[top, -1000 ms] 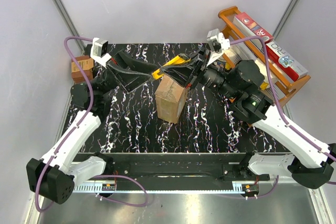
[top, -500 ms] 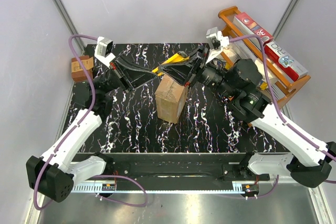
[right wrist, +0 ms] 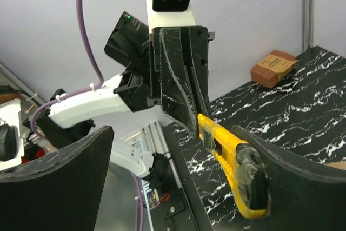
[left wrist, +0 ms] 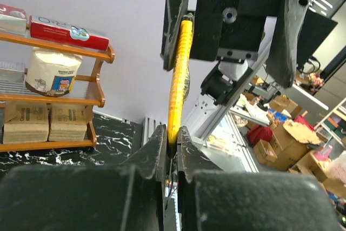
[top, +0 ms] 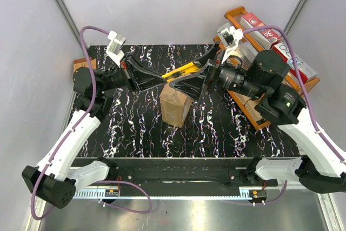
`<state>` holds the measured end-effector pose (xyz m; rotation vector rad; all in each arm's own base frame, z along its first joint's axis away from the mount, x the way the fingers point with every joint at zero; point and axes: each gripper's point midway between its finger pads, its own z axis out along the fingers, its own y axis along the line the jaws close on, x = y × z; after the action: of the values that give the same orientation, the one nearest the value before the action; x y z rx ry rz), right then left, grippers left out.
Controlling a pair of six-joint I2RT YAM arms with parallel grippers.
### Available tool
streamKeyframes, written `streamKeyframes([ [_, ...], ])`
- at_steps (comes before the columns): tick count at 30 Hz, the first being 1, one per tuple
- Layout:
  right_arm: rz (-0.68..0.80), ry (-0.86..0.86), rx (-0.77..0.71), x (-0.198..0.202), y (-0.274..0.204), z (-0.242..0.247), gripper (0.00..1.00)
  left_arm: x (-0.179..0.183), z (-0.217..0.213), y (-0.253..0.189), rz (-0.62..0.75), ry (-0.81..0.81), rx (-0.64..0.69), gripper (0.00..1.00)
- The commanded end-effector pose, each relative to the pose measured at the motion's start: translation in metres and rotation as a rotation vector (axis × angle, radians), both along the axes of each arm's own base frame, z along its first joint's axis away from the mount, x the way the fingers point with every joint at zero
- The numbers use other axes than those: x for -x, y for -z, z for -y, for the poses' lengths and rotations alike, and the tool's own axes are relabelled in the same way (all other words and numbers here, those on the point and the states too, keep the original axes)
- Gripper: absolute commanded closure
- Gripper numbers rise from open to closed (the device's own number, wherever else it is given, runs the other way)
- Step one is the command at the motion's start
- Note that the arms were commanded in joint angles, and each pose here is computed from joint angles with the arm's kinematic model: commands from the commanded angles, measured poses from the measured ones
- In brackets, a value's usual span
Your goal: Unpack the express box
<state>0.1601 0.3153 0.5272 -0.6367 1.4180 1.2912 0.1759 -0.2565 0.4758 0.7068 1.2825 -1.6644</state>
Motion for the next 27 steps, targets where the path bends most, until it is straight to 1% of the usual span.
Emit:
streamKeyframes([
  [1,0.006,-0.073,-0.003,0.029,-0.022,0.016,0.10,0.006,0.002,0.015,0.025,0.075,-0.086,1.00],
  [5,-0.033,-0.121,0.029,0.032,-0.013,0.008,0.22,0.009,0.003,0.013,0.017,0.103,-0.084,1.00],
  [6,-0.050,-0.129,0.047,0.029,-0.007,0.002,0.27,0.009,0.003,0.012,0.027,0.106,-0.078,1.00],
  [8,-0.076,-0.139,0.078,0.025,0.002,-0.005,0.33,0.010,0.003,0.012,0.028,0.114,-0.082,1.00],
  [9,-0.082,-0.139,0.085,0.024,0.005,-0.006,0.39,0.011,0.003,0.012,0.034,0.120,-0.085,1.00],
  [14,-0.094,-0.146,0.095,0.018,0.010,-0.016,0.52,0.013,0.002,0.018,0.035,0.131,-0.107,1.00],
  [17,-0.101,-0.161,0.101,0.018,0.012,-0.020,0.65,0.012,0.003,0.020,0.032,0.127,-0.112,1.00],
  [18,-0.100,-0.164,0.102,0.018,0.013,-0.021,0.66,0.013,0.002,0.019,0.037,0.125,-0.111,1.00],
  [19,-0.102,-0.167,0.103,0.018,0.013,-0.021,0.66,0.011,0.002,0.019,0.037,0.119,-0.110,1.00],
  [21,-0.098,-0.167,0.103,0.019,0.013,-0.020,0.61,0.009,0.001,0.019,0.035,0.107,-0.110,1.00],
  [22,-0.097,-0.168,0.103,0.020,0.013,-0.019,0.56,0.007,0.000,0.019,0.038,0.099,-0.110,1.00],
  [23,-0.096,-0.167,0.102,0.020,0.013,-0.018,0.47,0.006,-0.001,0.019,0.035,0.095,-0.111,1.00],
  [24,-0.094,-0.170,0.103,0.022,0.012,-0.017,0.43,0.006,-0.002,0.020,0.033,0.093,-0.112,1.00],
  [26,-0.092,-0.178,0.108,0.024,0.013,-0.016,0.38,0.004,-0.004,0.019,0.034,0.084,-0.113,1.00],
  [27,-0.096,-0.178,0.113,0.024,0.014,-0.016,0.37,0.004,-0.005,0.019,0.038,0.083,-0.114,1.00],
])
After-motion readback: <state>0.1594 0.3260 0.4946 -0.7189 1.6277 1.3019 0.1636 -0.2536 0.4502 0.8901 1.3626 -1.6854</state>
